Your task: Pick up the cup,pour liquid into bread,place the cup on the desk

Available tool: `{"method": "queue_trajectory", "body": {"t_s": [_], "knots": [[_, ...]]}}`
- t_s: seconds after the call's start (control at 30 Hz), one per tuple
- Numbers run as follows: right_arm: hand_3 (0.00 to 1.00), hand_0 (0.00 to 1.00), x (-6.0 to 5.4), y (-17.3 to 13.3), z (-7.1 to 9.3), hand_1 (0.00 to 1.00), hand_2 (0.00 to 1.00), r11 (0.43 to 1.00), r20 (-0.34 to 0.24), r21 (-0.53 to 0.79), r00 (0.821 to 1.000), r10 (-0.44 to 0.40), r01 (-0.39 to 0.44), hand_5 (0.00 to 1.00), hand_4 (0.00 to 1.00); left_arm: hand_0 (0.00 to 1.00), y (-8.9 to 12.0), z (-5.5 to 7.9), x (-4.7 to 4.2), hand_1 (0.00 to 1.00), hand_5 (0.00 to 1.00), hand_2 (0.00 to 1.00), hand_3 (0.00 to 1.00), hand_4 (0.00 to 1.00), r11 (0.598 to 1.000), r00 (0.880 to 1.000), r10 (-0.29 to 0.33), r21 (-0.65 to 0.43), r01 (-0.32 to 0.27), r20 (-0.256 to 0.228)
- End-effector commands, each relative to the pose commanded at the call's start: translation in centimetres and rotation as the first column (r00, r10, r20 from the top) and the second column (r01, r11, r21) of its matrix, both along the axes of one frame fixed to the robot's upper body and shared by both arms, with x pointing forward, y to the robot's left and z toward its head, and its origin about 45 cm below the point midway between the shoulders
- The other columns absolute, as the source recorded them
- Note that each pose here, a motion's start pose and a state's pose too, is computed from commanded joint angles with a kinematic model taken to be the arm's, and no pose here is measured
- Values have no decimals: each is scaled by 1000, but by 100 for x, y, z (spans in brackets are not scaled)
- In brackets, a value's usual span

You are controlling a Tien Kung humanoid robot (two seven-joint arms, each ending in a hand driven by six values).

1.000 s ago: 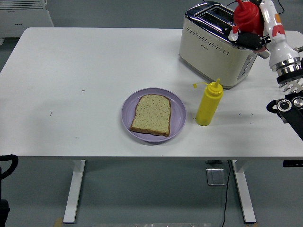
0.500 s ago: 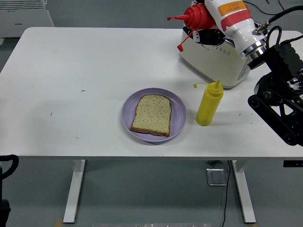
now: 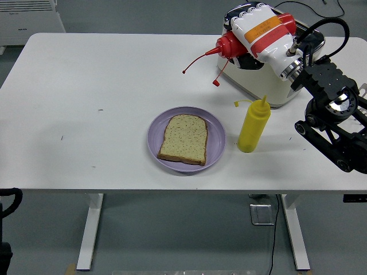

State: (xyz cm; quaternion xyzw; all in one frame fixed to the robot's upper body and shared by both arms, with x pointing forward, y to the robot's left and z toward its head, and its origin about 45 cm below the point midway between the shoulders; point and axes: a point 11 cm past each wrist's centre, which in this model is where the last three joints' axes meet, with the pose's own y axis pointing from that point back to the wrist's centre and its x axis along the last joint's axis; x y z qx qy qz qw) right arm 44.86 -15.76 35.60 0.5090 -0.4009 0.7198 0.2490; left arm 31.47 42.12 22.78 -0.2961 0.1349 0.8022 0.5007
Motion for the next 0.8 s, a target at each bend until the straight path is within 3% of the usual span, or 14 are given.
{"method": "queue_trajectory", "body": {"t_s": [0.27, 0.4, 0.6, 0.8], "knots": [[287, 2, 75, -277, 259, 44, 199, 999, 59, 9, 997, -51, 50, 237, 803, 720, 14, 3, -7, 741, 998, 741, 671, 650, 1000, 1000, 4, 1, -4, 1], [287, 2, 35, -194, 187, 44, 199, 998, 44, -56, 999, -21, 24, 237, 803, 720, 18, 2, -10, 741, 998, 741, 671, 650, 1000, 1000, 5, 1, -5, 0], [289, 2, -66, 59, -166, 46, 200, 984, -41, -174, 999, 32, -38, 236, 804, 720, -3, -6, -3, 741, 998, 741, 672, 649, 1000, 1000, 0, -1, 0, -1], [291, 3, -11, 0, 1, 48, 200, 993, -8, -114, 1000, -3, 2, 236, 804, 721, 9, -9, -14, 741, 998, 741, 672, 649, 1000, 1000, 3, 0, -3, -3]]}}
